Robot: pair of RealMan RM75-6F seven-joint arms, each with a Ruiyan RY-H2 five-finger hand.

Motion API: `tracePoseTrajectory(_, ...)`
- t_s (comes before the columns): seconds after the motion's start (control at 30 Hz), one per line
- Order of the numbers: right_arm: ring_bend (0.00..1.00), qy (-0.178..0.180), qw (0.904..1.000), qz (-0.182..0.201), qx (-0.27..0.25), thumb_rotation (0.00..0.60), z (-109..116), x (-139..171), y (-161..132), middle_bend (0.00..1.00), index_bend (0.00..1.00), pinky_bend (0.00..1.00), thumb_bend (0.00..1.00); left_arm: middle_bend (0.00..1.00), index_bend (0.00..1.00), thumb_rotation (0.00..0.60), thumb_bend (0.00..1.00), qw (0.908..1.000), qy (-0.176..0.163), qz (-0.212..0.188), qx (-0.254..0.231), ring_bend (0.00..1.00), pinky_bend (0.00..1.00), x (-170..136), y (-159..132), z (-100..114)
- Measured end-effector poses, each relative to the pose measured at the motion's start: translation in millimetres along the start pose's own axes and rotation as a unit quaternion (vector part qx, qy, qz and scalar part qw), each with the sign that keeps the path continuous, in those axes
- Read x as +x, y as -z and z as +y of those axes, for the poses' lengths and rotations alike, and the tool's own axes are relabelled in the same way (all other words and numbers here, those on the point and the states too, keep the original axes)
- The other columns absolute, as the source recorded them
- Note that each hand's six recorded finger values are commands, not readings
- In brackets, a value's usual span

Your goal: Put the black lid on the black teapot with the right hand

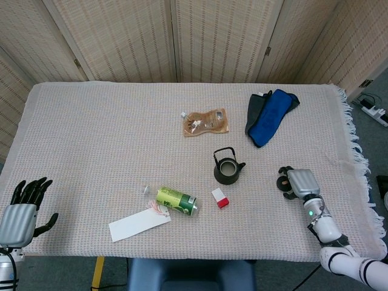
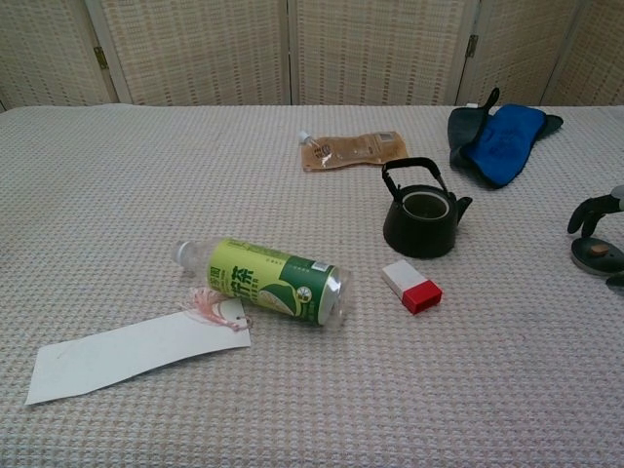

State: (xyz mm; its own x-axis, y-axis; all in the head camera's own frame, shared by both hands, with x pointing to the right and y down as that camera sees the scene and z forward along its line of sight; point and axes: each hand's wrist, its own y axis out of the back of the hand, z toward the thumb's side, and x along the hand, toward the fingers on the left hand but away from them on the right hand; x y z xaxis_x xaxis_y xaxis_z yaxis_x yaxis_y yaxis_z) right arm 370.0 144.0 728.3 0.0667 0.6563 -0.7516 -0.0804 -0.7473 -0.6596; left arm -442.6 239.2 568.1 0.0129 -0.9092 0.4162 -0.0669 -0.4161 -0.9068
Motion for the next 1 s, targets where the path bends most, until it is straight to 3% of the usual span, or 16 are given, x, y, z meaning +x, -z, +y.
tracePoseTrajectory(0.77, 0.84, 0.001, 1.0, 0.001, 0.009, 0.6, 2.9, 3.7, -4.6, 0.41, 0.37, 0.8, 0.31, 0.06, 0.09, 0.6, 0.28, 1.0, 0.003, 0.0, -0.004, 0.06, 0.01, -0.5, 2.0, -3.8)
tracePoseTrajectory(1.0, 0.84, 0.009, 0.9998, 0.018, 0.006, 0.6, 11.3, 9.0, -15.7, 0.42, 0.38, 0.8, 0.33, 0.06, 0.09, 0.6, 0.28, 1.0, 0.002, 0.003, -0.003, 0.06, 0.01, -0.8, 4.1, -2.7)
